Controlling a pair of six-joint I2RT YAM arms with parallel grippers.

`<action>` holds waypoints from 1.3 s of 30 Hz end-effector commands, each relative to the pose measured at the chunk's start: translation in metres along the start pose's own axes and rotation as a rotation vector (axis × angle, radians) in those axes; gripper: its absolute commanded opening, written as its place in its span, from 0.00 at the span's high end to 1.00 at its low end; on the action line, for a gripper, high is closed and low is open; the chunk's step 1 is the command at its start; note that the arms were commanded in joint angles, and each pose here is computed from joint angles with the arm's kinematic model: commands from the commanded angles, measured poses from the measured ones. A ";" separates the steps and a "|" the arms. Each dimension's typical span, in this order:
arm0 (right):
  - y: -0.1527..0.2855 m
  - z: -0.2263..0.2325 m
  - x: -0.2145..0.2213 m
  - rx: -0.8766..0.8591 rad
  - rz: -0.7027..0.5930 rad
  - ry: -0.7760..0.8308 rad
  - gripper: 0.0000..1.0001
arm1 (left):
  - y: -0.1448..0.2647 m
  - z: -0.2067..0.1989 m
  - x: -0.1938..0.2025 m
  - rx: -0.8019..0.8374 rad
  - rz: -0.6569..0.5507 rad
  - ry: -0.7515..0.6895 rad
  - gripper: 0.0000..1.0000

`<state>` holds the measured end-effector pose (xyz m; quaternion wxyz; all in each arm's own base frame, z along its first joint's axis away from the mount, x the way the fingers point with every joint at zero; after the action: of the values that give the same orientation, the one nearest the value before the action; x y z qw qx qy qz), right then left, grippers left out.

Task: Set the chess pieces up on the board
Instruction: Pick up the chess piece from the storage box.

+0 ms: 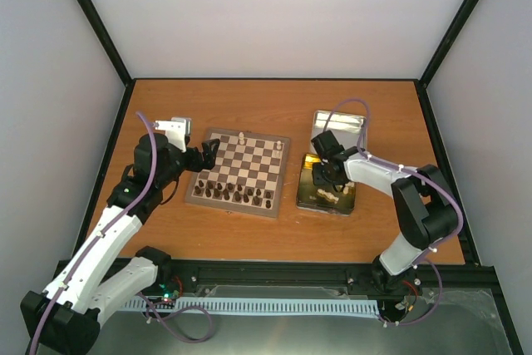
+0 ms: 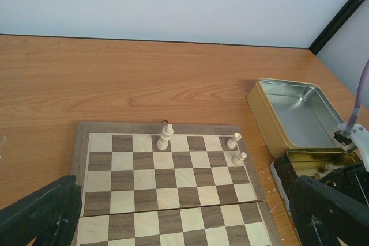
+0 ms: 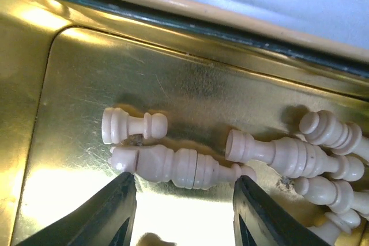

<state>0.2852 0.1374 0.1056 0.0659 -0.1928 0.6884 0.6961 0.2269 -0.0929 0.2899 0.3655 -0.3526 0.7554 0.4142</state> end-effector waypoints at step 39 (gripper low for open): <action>-0.005 0.000 0.001 -0.012 0.005 0.113 0.83 | -0.001 -0.010 -0.012 0.076 -0.030 0.057 0.00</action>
<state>0.2826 0.1407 0.0958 -0.0050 -0.2133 0.6849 0.6967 0.2285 -0.0962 0.2871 0.3569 -0.3448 0.7670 0.4067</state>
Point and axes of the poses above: each gripper's point midway between its finger pads, its own y axis back along the fingers, its own z axis along the line the jaws close on, x = y × z, the point moved 8 cm from there along y, back along the fingers, and after that the axes turned 7 degrees about y, right-handed, at the moved point
